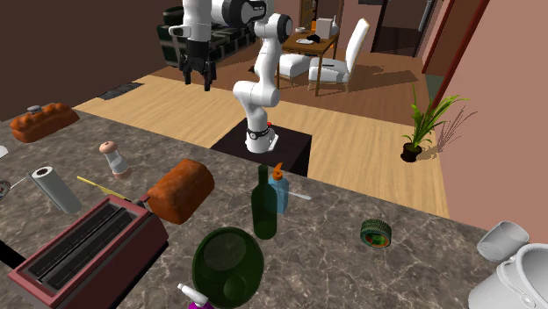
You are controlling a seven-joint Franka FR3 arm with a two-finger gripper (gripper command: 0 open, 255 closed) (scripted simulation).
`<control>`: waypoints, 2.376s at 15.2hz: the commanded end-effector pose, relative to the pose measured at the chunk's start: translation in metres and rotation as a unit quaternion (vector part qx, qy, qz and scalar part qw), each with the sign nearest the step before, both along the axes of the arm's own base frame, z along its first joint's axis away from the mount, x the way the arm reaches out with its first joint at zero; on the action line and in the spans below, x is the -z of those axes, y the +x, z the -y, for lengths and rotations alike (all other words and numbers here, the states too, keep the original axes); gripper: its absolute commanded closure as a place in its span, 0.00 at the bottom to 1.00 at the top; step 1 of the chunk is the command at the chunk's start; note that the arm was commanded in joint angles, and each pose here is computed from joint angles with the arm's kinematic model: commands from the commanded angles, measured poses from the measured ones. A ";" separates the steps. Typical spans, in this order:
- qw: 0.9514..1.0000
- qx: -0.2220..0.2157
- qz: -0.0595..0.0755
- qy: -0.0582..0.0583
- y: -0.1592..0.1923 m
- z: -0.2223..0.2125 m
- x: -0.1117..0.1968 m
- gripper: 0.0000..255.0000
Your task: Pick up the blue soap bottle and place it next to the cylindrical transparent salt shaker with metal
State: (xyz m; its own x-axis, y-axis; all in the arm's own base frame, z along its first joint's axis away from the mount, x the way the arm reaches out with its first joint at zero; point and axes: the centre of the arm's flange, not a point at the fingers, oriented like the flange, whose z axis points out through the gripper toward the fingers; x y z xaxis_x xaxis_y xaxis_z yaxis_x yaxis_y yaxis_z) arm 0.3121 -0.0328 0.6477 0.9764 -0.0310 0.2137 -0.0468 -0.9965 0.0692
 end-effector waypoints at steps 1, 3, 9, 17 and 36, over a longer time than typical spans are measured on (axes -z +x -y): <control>1.000 0.000 0.000 0.000 0.000 0.000 0.000 0.00; 1.000 0.004 -0.004 0.001 0.004 -0.023 0.013 0.00; 1.000 0.015 -0.018 0.006 0.018 -0.091 0.050 0.00; 0.999 0.030 -0.036 0.011 0.037 -0.181 0.100 0.00; 0.995 0.061 -0.072 0.022 0.079 -0.360 0.214 0.00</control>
State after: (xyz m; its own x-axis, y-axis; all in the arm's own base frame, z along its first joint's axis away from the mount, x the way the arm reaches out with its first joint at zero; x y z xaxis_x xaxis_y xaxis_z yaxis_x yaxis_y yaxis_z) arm 0.3898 0.3257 0.4392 0.9854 -0.1561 0.0688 -0.1590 -0.9865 0.0400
